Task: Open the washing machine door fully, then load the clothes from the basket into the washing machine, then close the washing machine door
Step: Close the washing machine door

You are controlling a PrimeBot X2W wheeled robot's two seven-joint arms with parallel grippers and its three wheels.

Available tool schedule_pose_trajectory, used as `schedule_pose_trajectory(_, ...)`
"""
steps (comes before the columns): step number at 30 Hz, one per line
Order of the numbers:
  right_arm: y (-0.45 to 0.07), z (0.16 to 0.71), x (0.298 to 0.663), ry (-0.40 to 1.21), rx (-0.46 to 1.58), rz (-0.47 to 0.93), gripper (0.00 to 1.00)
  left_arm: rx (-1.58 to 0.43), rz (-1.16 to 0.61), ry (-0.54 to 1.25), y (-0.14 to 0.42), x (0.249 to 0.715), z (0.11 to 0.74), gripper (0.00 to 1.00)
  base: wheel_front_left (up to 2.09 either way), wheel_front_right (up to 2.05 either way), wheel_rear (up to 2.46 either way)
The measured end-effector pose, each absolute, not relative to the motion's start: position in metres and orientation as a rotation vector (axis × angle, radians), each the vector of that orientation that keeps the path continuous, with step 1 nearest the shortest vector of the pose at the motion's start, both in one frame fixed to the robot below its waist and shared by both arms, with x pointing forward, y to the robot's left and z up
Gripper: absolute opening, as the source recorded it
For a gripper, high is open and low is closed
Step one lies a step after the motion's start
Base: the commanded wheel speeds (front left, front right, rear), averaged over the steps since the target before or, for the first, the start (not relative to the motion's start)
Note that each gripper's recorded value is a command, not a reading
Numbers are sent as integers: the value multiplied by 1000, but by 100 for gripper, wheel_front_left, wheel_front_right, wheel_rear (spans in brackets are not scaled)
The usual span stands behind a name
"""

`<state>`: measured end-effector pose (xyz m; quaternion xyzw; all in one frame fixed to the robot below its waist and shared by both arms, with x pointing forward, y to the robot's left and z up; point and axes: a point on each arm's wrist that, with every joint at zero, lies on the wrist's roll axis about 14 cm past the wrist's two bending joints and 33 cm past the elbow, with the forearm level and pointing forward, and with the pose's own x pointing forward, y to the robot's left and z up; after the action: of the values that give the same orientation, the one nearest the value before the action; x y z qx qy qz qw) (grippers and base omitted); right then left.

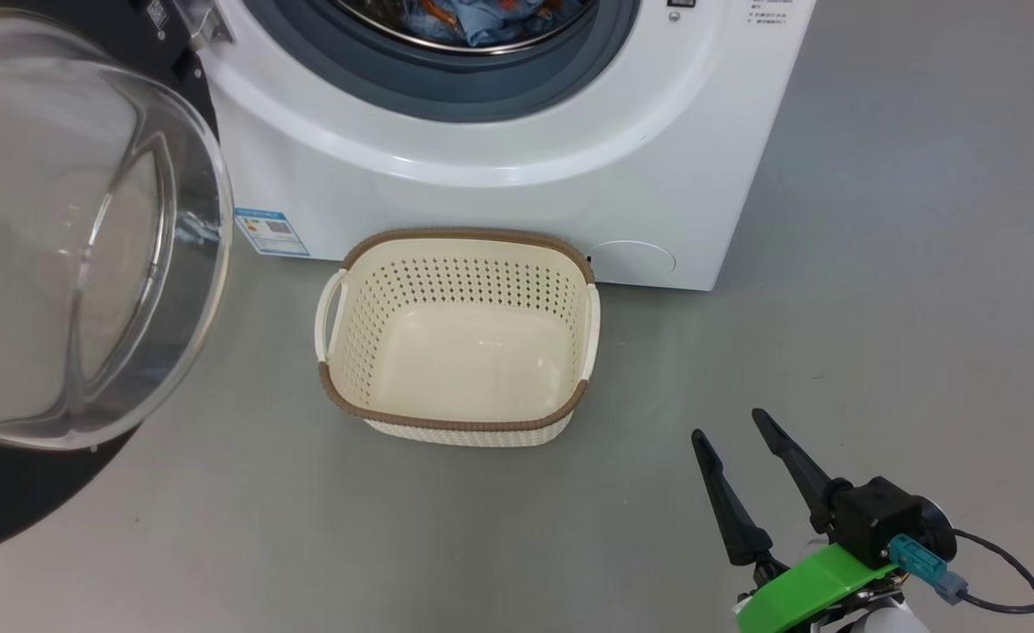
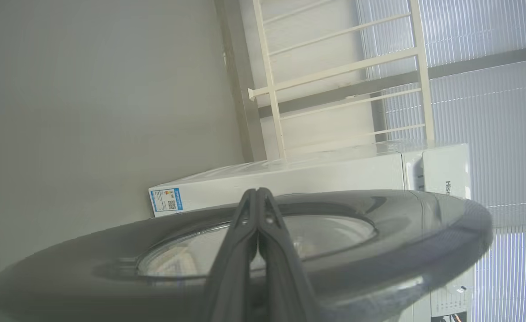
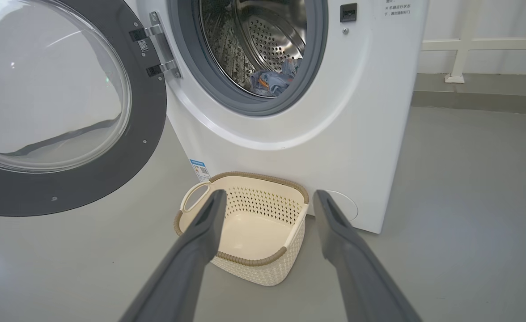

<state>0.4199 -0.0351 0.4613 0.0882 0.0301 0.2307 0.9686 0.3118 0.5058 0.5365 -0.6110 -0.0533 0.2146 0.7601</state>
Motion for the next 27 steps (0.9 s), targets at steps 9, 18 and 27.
schedule_pose_trajectory(9,-31,457,420,74,188,476,100,-1386,363,-11,485,308,533,0,0,0,0)
schedule_pose_trajectory(18,-25,456,418,84,201,489,100,-1466,179,140,442,303,536,0,0,0,0)
schedule_pose_trajectory(27,-22,453,415,101,211,496,100,-1492,-46,300,381,299,538,0,0,0,0)
